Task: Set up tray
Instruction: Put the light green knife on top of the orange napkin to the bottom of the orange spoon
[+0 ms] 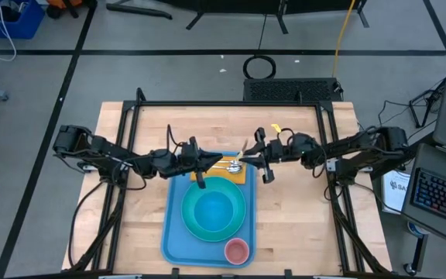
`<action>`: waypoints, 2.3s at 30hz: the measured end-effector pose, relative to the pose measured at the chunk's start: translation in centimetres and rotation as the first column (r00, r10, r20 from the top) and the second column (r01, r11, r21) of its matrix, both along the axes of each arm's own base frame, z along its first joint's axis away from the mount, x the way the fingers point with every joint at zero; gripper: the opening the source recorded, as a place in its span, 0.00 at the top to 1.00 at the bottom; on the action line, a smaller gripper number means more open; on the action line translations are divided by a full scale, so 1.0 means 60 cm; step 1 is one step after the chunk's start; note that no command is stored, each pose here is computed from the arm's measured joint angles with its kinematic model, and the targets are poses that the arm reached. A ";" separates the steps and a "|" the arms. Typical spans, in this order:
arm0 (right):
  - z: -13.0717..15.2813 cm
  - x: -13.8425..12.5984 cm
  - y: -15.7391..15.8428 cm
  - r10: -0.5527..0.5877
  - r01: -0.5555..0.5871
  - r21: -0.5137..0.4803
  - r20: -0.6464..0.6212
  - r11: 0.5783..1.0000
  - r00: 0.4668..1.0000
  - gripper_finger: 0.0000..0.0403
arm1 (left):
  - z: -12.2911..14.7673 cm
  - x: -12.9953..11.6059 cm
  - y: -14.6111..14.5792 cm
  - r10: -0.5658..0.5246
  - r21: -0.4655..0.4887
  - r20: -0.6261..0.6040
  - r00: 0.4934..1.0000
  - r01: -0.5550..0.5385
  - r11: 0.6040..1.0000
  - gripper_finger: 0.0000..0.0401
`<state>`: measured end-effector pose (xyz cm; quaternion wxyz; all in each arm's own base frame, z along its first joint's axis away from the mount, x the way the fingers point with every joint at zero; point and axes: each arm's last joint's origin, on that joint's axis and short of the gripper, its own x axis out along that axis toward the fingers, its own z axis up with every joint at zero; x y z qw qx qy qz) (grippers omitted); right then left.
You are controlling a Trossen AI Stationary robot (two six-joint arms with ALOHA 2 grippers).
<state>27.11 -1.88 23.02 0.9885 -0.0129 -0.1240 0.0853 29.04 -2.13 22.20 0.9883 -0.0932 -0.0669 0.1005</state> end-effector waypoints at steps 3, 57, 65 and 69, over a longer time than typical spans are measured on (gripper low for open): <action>-0.014 0.008 0.000 0.012 -0.012 0.033 -0.012 0.999 1.000 0.90 | 0.001 0.000 0.000 0.007 0.040 -0.001 1.000 -0.007 0.999 0.92; -0.001 0.024 -0.030 -0.093 0.089 0.057 0.063 0.994 0.994 0.90 | -0.006 0.000 0.010 0.135 0.323 -0.100 0.986 -0.097 0.942 0.92; 0.003 0.028 -0.030 -0.082 0.080 0.045 0.056 0.996 0.995 0.90 | -0.006 0.000 0.011 0.139 0.341 -0.104 0.985 -0.096 0.935 0.92; 0.002 0.029 -0.030 -0.072 0.070 0.040 0.050 0.997 0.996 0.90 | -0.008 0.000 0.011 0.143 0.337 -0.114 0.983 -0.097 0.936 0.92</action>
